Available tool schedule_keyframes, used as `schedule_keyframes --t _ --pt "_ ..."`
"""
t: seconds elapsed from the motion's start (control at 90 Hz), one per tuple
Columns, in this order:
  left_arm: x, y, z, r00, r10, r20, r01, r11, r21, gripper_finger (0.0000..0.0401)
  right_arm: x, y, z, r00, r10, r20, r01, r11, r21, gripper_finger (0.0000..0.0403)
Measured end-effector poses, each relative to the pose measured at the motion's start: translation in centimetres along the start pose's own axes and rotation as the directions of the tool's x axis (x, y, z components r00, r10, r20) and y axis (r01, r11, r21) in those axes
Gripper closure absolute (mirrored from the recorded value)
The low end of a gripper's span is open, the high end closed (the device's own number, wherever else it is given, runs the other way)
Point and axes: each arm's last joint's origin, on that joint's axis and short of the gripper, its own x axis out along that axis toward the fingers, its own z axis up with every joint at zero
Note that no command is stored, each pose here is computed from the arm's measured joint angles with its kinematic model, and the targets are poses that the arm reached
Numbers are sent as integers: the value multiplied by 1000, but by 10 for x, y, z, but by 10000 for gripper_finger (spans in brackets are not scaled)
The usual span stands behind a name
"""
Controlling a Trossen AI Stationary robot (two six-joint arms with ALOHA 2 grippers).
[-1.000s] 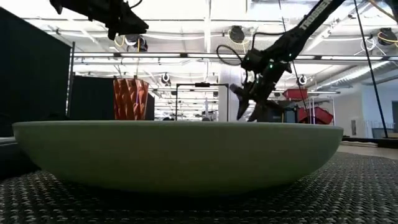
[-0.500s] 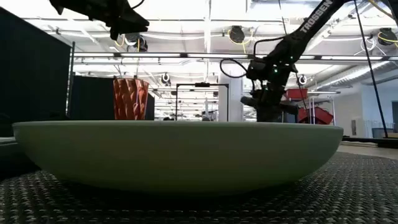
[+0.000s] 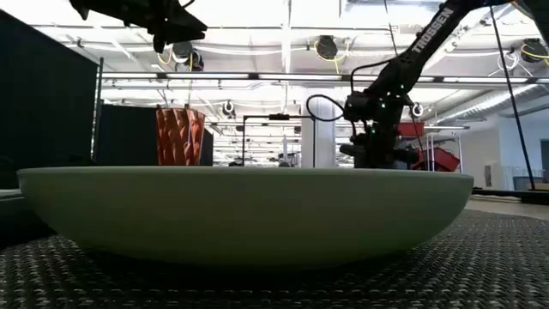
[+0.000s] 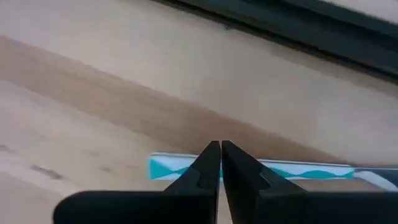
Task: Set table place
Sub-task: Put the white knife on the gray table mat
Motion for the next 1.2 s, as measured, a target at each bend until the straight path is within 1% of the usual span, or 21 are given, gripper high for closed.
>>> schedule_keyframes --t 0.233,0.389,0.478,0.622,0.756,0.889,0.989,1.089,1.2 --pt "0 0 0 1000 -2 -1 2 1000 -3 296 0 0 -3 1000 -6 -26 5 1000 -17 403" --pt "1 -2 0 1000 -13 -2 13 1000 -1 296 8 0 -4 999 -13 -51 12 1000 -22 403" --pt "1 -4 0 1000 -23 -3 23 1000 0 296 12 0 -5 998 0 -69 -1 1000 -17 403" --pt "2 -7 -1 999 -40 -5 40 999 4 296 12 6 -10 996 -6 -92 3 999 -40 403" --pt "2 -9 -1 999 -49 -8 49 999 4 296 5 18 -25 981 21 -192 -38 996 -83 403" --pt "3 -10 -3 998 -57 -32 57 998 1 296 -2 31 -42 960 -14 -280 -29 988 -150 403" --pt "3 -10 -4 998 -59 -36 59 998 2 296 -7 39 -43 969 7 -245 -50 985 -168 403" --pt "3 -10 -2 998 -58 -22 59 998 12 296 -26 51 -36 984 38 -173 -69 982 -178 403" --pt "3 -10 -2 998 -58 -21 59 998 27 296 -43 52 -33 995 -21 -101 1 980 -197 403"
